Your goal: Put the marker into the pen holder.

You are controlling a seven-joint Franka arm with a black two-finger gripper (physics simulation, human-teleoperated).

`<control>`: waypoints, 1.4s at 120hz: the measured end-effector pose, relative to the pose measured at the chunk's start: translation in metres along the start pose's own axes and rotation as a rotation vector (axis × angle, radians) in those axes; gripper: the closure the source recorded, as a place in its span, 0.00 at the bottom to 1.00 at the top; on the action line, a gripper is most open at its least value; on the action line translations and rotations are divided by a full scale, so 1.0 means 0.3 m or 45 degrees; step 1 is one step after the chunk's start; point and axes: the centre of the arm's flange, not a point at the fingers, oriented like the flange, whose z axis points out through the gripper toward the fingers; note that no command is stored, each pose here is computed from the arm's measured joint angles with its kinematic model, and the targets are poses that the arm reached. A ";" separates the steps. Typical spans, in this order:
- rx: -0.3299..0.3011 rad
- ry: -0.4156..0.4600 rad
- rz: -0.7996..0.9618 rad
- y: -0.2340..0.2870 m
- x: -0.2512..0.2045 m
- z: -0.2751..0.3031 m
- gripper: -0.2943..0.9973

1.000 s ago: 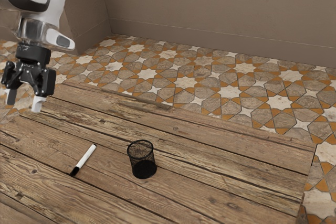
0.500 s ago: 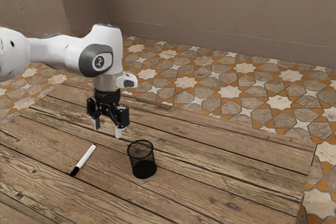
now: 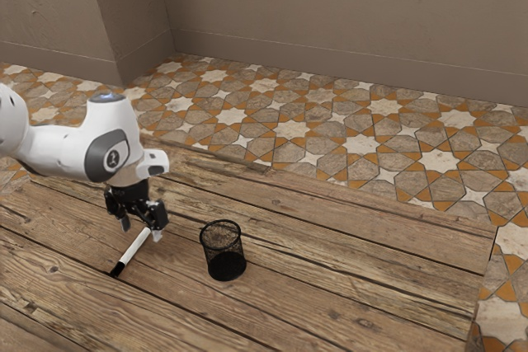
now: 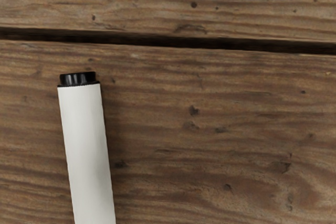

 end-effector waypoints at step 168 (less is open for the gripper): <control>0.035 0.089 0.315 -0.104 0.059 0.127 0.71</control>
